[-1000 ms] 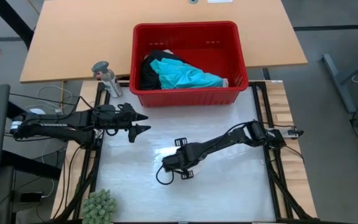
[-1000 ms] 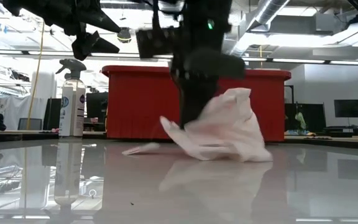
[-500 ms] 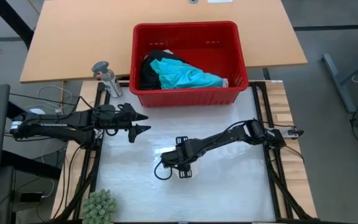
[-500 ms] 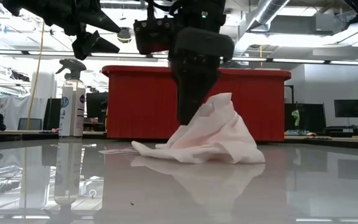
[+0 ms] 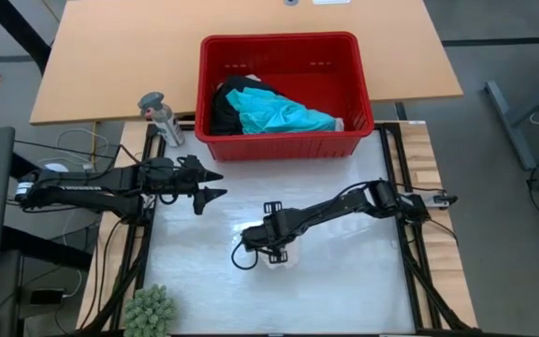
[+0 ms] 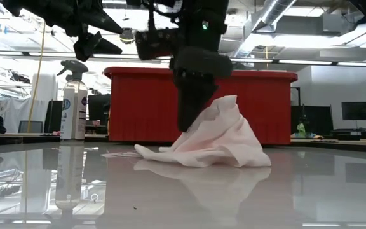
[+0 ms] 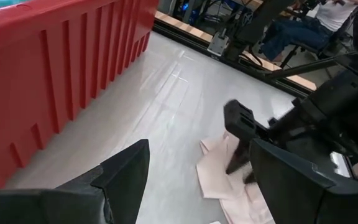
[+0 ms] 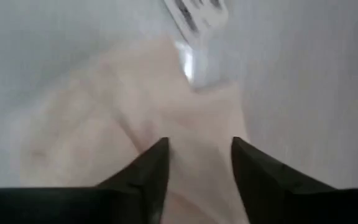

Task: Fold Laundry from Bin
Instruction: Fold the white underwear

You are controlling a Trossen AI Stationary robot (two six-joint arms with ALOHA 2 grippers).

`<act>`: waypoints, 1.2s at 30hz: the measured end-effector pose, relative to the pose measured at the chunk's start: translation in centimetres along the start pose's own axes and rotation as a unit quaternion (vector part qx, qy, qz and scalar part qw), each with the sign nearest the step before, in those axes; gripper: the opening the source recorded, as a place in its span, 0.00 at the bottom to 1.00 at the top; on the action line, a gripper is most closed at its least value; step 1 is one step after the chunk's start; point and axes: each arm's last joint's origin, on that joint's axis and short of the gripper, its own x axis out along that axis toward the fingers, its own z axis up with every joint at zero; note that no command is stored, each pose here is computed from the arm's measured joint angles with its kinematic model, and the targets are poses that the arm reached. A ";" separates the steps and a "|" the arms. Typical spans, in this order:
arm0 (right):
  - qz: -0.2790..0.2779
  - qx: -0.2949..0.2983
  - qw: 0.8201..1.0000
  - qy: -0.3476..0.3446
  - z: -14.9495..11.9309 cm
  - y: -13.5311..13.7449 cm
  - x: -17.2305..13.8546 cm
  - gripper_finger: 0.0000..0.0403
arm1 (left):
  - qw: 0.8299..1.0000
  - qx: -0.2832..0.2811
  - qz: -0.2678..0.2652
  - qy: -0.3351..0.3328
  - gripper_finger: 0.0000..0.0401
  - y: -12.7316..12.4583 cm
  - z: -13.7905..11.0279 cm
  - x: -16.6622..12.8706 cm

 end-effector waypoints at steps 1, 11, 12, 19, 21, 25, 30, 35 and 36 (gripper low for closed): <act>0.003 0.001 1.000 0.003 0.0 -0.2 0.0 0.36 | 1.000 0.000 0.003 -0.001 0.66 0.0 0.0 0.0; 0.083 -0.007 0.996 -0.007 0.3 -0.2 0.2 0.14 | 1.000 0.001 0.006 -0.002 0.66 0.0 0.0 0.0; 0.090 -0.008 0.996 -0.008 0.4 -0.2 0.2 0.15 | 1.000 0.001 0.006 -0.002 0.66 0.0 0.0 0.0; 0.121 -0.033 0.992 -0.022 0.6 0.0 0.2 0.36 | 1.000 0.001 0.006 -0.001 0.66 0.0 0.0 0.0; 0.121 -0.038 0.992 -0.025 0.6 0.0 0.2 0.44 | 1.000 0.004 0.006 -0.002 0.66 0.0 0.0 0.0; 0.098 -0.038 0.994 -0.026 0.7 -0.2 0.2 0.57 | 1.000 0.004 0.008 -0.002 0.66 0.1 0.0 0.0; 0.078 -0.037 0.996 -0.019 0.5 -0.8 0.5 0.59 | 1.000 0.006 0.009 -0.003 0.66 0.1 0.0 0.0; 0.079 -0.035 0.996 -0.001 0.0 -1.0 1.3 0.55 | 1.000 0.006 0.009 -0.003 0.66 0.1 0.0 0.0; 0.079 -0.035 0.996 -0.001 0.0 -1.1 1.3 0.55 | 1.000 0.006 0.010 -0.003 0.66 0.1 0.0 0.0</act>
